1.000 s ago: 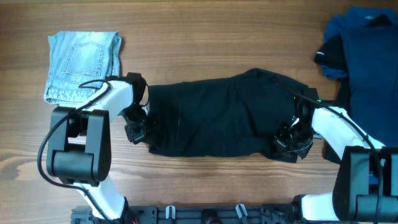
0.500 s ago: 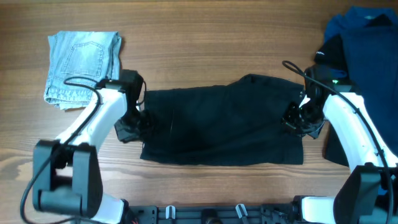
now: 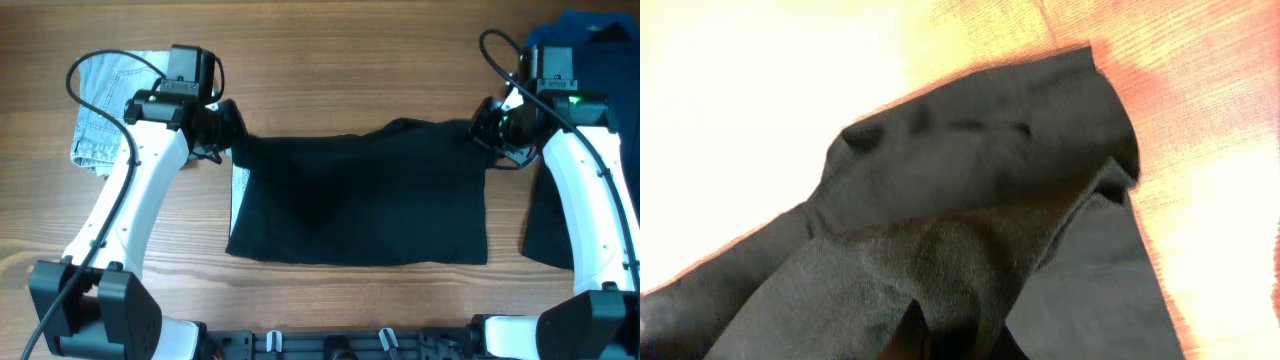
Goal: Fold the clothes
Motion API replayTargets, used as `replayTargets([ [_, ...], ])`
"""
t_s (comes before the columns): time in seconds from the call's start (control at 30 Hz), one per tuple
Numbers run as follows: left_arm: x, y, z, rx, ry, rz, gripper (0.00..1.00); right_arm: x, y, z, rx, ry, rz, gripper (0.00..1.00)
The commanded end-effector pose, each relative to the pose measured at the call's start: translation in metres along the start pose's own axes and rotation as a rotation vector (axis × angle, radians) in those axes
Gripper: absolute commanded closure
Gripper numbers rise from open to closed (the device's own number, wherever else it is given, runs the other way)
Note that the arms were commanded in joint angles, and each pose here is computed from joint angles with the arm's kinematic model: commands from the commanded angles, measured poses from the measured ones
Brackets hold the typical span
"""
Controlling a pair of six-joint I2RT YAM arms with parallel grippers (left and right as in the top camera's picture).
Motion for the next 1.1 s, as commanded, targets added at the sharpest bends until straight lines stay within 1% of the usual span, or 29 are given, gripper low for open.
replayTargets([
  [0.0, 0.023, -0.021, -0.005, 0.002, -0.020, -0.149, 0.96, 0.012, -0.011, 0.011, 0.081, 0.037, -0.090, 0.96],
  [0.2, 0.052, -0.031, -0.011, -0.005, -0.026, -0.361, 0.96, 0.034, -0.014, 0.030, 0.203, 0.027, -0.233, 0.96],
  [0.27, 0.061, -0.031, -0.014, -0.024, -0.028, -0.415, 0.96, 0.042, -0.005, 0.034, 0.214, 0.043, -0.252, 0.96],
  [0.33, 0.069, -0.020, -0.016, -0.037, -0.043, -0.436, 0.96, 0.053, 0.015, 0.039, 0.224, 0.050, -0.260, 0.96],
  [0.4, 0.077, -0.001, -0.017, -0.037, -0.042, -0.437, 0.96, 0.064, 0.036, 0.045, 0.240, 0.045, -0.279, 0.96],
  [0.53, 0.093, 0.053, -0.018, -0.041, -0.042, -0.447, 0.96, 0.083, 0.069, 0.055, 0.285, 0.036, -0.329, 0.96],
  [0.6, 0.099, 0.091, -0.017, -0.040, -0.042, -0.446, 0.96, 0.092, 0.095, 0.057, 0.295, 0.034, -0.341, 0.96],
  [0.7, 0.106, 0.127, -0.016, -0.052, -0.041, -0.475, 0.96, 0.100, 0.135, 0.057, 0.300, 0.033, -0.347, 0.96],
  [0.8, 0.114, 0.157, -0.016, -0.081, -0.039, -0.548, 0.96, 0.109, 0.180, 0.057, 0.328, 0.027, -0.380, 0.95],
  [0.83, 0.117, 0.163, -0.016, -0.093, -0.039, -0.577, 0.96, 0.112, 0.192, 0.057, 0.344, 0.023, -0.397, 0.92],
  [0.9, 0.122, 0.170, -0.017, -0.114, -0.037, -0.630, 0.96, 0.115, 0.204, 0.058, 0.371, 0.017, -0.428, 0.71],
  [0.93, 0.125, 0.171, -0.018, -0.124, -0.036, -0.656, 0.90, 0.118, 0.206, 0.059, 0.390, 0.012, -0.451, 0.61],
  [0.97, 0.128, 0.168, -0.019, -0.136, -0.037, -0.687, 0.66, 0.122, 0.206, 0.063, 0.423, -0.010, -0.495, 0.46],
  [1.0, 0.134, 0.163, -0.020, -0.158, -0.034, -0.731, 0.34, 0.126, 0.202, 0.067, 0.453, -0.023, -0.532, 0.21],
  [1.03, 0.142, 0.155, -0.021, -0.192, -0.021, -0.765, 0.14, 0.130, 0.196, 0.071, 0.486, -0.050, -0.571, 0.06],
  [1.07, 0.153, 0.146, -0.022, -0.233, 0.020, -0.771, 0.12, 0.133, 0.187, 0.077, 0.532, -0.097, -0.602, 0.01],
])
Point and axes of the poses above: each gripper's point midway between its finger pads, its own y axis out along the fingers, its own z axis along the line the jaws close on, x = y × z, the point moved 10 cm from there along -y, back along the fingers, and after that the axes turned 10 degrees about y, right-handed, at the moved point
